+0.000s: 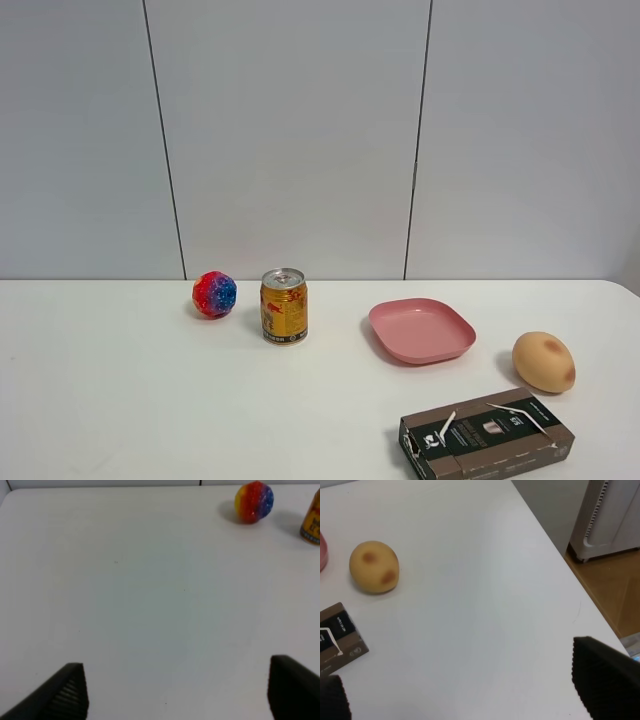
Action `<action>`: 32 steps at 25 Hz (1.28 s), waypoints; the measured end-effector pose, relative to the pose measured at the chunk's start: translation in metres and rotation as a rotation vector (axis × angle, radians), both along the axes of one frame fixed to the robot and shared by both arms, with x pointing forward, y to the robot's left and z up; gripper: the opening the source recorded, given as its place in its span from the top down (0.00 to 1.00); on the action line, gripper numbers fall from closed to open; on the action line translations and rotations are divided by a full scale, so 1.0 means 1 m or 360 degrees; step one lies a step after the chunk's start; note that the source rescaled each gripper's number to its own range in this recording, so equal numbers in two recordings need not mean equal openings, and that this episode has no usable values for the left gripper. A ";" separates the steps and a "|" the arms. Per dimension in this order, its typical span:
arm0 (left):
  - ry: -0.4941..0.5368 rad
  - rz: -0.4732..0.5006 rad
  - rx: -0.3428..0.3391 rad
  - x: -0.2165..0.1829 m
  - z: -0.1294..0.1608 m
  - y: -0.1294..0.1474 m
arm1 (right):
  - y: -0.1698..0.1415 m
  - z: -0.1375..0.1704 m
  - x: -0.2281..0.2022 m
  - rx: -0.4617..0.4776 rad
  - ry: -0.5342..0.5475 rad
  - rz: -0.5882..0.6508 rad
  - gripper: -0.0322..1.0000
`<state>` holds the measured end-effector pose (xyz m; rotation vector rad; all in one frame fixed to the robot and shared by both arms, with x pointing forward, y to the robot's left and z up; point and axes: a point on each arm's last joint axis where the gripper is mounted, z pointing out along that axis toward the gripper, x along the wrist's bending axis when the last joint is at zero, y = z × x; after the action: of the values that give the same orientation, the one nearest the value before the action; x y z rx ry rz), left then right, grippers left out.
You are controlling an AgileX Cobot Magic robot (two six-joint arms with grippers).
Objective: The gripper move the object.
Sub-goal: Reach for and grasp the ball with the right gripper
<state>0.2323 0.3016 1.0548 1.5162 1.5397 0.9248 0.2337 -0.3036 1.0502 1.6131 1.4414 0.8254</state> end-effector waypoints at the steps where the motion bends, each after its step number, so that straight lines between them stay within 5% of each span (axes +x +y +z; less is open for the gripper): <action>1: 0.0000 0.0000 0.0000 0.000 0.000 0.000 | 0.000 0.000 0.000 0.0000 0.0000 0.0000 0.28; 26: 0.0000 0.0000 0.0000 0.000 0.000 0.000 | 0.005 0.000 0.003 0.0057 0.0016 0.0066 0.28; 32: 0.0000 0.0000 0.0000 0.000 0.000 0.000 | 0.008 0.050 0.036 0.0137 -0.0094 0.0142 0.28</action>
<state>0.2323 0.3016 1.0548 1.5159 1.5398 0.9247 0.2693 -0.2959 1.1006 1.5833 1.4622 0.9904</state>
